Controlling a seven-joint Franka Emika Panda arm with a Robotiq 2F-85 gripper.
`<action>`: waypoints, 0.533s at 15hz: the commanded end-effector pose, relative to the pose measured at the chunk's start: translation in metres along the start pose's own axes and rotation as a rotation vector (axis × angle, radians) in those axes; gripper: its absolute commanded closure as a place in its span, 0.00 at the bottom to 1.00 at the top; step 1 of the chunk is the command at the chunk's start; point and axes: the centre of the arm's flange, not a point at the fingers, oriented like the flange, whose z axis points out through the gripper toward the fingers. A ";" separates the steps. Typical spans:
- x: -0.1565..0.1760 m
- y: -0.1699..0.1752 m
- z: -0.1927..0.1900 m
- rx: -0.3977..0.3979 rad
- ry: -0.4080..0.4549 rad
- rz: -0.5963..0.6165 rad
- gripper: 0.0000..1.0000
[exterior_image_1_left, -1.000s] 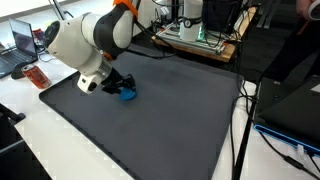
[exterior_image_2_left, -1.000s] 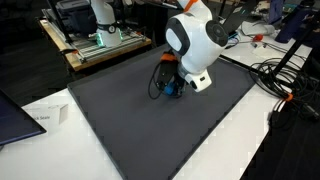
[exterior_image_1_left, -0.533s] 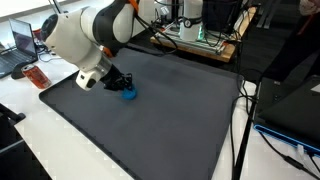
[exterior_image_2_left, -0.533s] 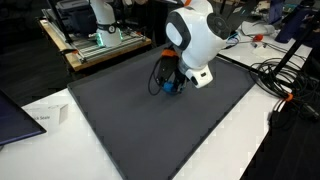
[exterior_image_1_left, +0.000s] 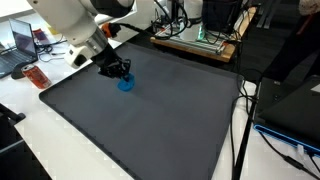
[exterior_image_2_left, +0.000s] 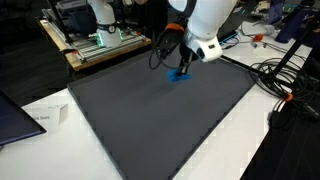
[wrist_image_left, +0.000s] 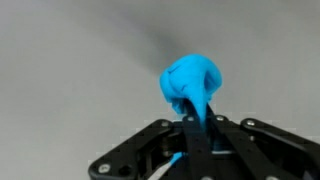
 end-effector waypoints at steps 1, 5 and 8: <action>-0.037 -0.043 -0.046 -0.048 0.068 0.051 0.98; -0.063 -0.076 -0.092 -0.112 0.148 0.068 0.99; -0.086 -0.098 -0.128 -0.154 0.201 0.077 0.99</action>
